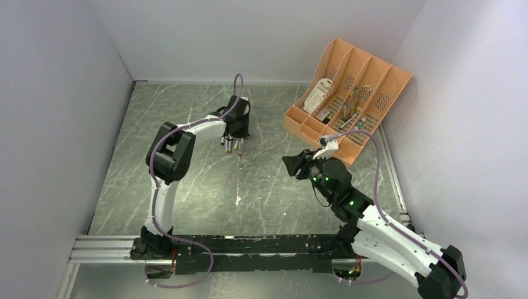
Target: Insert the pens into the pen caps
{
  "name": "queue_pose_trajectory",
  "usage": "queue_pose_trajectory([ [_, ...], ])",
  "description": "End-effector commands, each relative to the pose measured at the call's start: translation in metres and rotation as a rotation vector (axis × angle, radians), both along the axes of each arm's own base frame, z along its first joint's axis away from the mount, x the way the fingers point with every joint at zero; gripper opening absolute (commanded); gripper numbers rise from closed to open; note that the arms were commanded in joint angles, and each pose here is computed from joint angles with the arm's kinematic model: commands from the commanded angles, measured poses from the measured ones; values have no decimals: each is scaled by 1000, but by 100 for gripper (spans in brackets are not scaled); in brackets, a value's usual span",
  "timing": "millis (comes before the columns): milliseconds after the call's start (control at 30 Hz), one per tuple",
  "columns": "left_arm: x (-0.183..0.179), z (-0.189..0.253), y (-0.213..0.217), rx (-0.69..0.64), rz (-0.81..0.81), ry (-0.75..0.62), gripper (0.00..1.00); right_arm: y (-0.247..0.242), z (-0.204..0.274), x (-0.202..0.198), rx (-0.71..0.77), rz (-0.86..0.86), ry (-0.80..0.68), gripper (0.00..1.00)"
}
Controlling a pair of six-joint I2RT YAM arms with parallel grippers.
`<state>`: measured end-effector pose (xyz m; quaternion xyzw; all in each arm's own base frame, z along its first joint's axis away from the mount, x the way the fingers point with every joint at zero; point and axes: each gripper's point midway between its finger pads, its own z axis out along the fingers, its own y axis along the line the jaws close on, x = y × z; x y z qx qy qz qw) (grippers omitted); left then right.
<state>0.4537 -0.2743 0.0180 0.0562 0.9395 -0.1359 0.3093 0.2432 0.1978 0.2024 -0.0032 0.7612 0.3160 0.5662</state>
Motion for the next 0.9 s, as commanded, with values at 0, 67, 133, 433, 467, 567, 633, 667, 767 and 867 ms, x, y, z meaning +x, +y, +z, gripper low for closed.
queue_pose_trajectory([
  [0, -2, -16, 37, 95, 58, 28, 7, 3, 1, 2, 16, 5, -15, 43],
  [67, -1, -13, 41, 97, 69, 23, 7, 5, 0, 2, 17, 14, -11, 42],
  [133, 1, -11, 43, 96, 73, 16, 7, 7, 0, 3, 19, 19, -11, 42],
  [433, 7, -11, 58, 120, 123, 14, 7, 7, 0, 5, 5, 15, -10, 42],
  [467, 8, -11, 59, 122, 131, 10, 7, 6, 0, 5, 6, 14, -9, 42],
  [567, 9, -12, 64, 126, 154, 10, 7, 6, -2, 5, 6, 11, -3, 42],
  [633, 11, -9, 64, 119, 165, 2, 9, 6, -3, 5, 7, 12, -2, 42],
  [667, 13, -4, 63, 109, 167, -12, 11, 6, -2, 5, 9, 11, -1, 42],
  [767, 17, 21, 51, 23, 141, -78, 30, 5, -2, 5, 7, 8, -2, 42],
  [867, 19, 70, 30, -107, 55, -230, 60, 9, 4, 4, -12, 41, -37, 50],
])
